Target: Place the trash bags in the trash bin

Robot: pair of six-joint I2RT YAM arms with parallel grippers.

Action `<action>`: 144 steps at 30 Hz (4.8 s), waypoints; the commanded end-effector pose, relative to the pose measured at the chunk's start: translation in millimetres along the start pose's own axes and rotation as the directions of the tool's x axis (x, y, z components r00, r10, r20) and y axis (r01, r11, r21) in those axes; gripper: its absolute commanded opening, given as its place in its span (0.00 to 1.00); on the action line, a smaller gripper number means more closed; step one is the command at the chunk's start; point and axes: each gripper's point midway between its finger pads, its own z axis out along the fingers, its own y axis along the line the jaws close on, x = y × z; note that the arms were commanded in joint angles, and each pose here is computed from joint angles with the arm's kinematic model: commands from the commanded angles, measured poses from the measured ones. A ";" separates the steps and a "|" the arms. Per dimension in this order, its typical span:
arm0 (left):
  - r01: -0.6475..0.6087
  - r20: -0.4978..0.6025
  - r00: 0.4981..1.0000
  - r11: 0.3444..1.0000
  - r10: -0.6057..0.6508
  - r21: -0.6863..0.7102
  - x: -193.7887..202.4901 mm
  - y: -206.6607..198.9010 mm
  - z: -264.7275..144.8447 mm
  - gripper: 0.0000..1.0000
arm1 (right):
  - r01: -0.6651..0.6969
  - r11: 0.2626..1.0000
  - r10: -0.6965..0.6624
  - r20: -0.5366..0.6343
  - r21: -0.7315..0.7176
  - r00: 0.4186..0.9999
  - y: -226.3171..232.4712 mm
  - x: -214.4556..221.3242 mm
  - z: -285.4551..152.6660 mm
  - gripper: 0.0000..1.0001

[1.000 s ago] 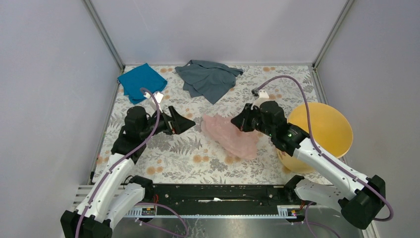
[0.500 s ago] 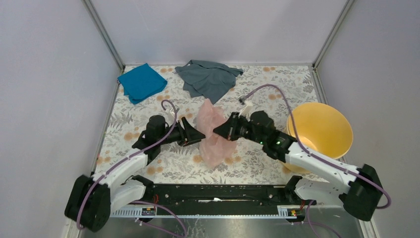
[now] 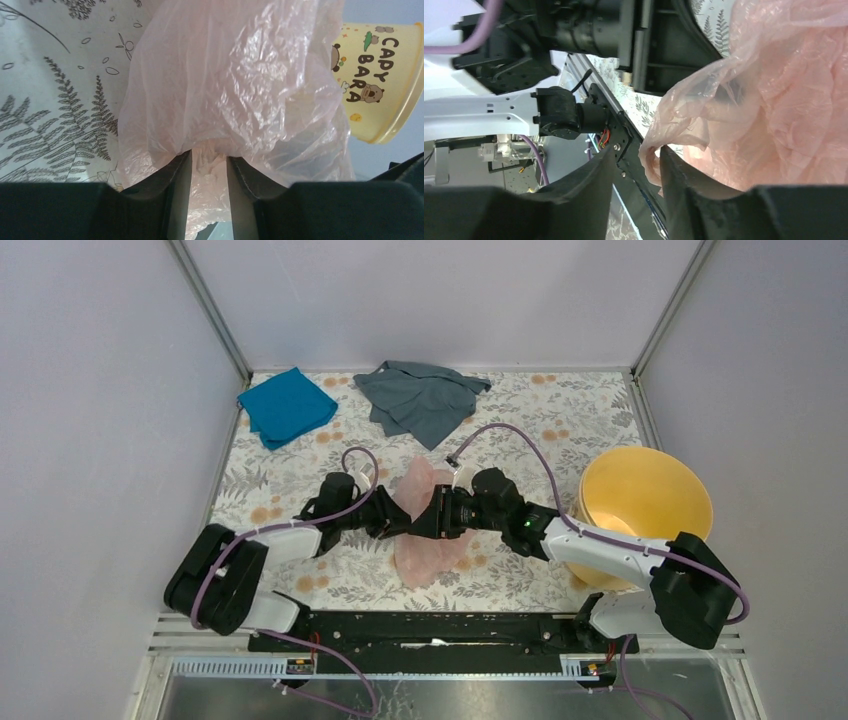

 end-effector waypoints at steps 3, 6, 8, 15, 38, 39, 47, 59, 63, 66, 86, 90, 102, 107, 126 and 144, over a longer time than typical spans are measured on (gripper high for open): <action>-0.144 0.107 0.982 0.985 0.154 -0.100 -14.9 -8.8 -28.8 0.61 | 0.148 0.989 -0.148 0.026 -0.026 0.989 23.2 -18.4 -9.9 0.62; -0.184 0.165 0.966 0.978 0.199 -0.101 -19.5 -25.7 -48.7 0.79 | 0.199 0.980 -0.199 0.016 0.027 0.980 19.6 -22.3 -16.9 0.72; -0.218 0.201 0.953 0.973 0.228 -0.073 -20.7 -41.7 -59.4 0.94 | 0.230 0.969 -0.234 0.049 0.087 0.971 15.4 -31.3 -26.8 0.79; -0.383 0.153 0.905 0.917 0.397 -0.114 -2.4 -89.4 -52.0 0.99 | 0.286 0.943 -0.312 0.155 0.168 0.938 19.8 -50.5 -63.1 0.87; -0.507 0.099 0.807 0.769 0.582 -0.389 10.4 -93.3 -4.6 0.29 | 0.256 0.813 -0.407 0.195 0.523 0.892 -44.5 -51.3 -138.5 0.90; -0.510 0.097 0.810 0.775 0.579 -0.373 13.5 -89.9 -6.3 0.21 | 0.267 0.814 -0.405 0.176 0.516 0.897 -46.3 -49.7 -130.3 0.90; -0.516 0.185 0.823 0.843 0.538 -0.153 27.8 -109.3 -20.9 0.00 | 0.296 0.889 -0.310 -0.017 0.350 0.951 -49.5 -19.7 -45.9 0.78; -0.501 0.224 0.816 0.845 0.533 -0.188 16.3 -102.2 -35.4 0.00 | 0.164 0.842 -0.201 0.016 0.514 0.980 -110.7 -13.3 -2.7 0.32; -0.469 0.342 0.774 0.846 0.532 -0.253 -12.0 -108.8 -80.4 0.00 | 0.143 0.758 -0.230 0.056 0.636 0.972 -135.1 -36.3 -33.8 0.00; -0.453 0.442 0.698 0.826 0.563 -0.336 -31.9 -111.8 -128.6 0.00 | 0.104 0.767 -0.202 0.084 0.634 0.976 -149.5 -52.0 -51.0 0.00; -0.753 0.532 0.451 0.625 0.717 -0.204 -8.2 -215.5 -264.9 0.00 | 0.256 0.916 -0.267 -0.006 0.308 0.964 -112.4 -60.8 -32.4 0.00; -0.680 0.558 0.409 0.649 0.722 -0.340 -30.5 -207.8 -288.3 0.00 | 0.292 0.844 -0.304 -0.047 0.450 0.951 -137.8 -64.9 -46.1 0.01; -0.685 0.349 0.544 0.644 0.764 -0.342 -40.0 -210.2 -190.8 0.00 | 0.204 0.906 -0.219 -0.001 0.371 0.976 -96.1 -91.5 -27.9 0.41; -0.584 0.381 0.523 0.646 0.762 -0.491 -66.6 -211.5 -169.6 0.00 | 0.244 0.798 -0.245 -0.074 0.550 0.967 -111.9 -93.3 -66.6 0.68; -0.654 0.197 0.459 0.479 0.867 -0.585 -77.7 -242.4 -132.0 0.00 | 0.230 0.810 -0.266 -0.011 0.539 0.964 -108.1 -70.5 -95.0 0.80; -0.803 0.080 0.579 0.585 0.811 -0.116 55.8 -231.1 -29.5 0.94 | 0.193 0.753 -0.262 0.017 0.629 0.965 -126.2 -53.7 -125.3 0.81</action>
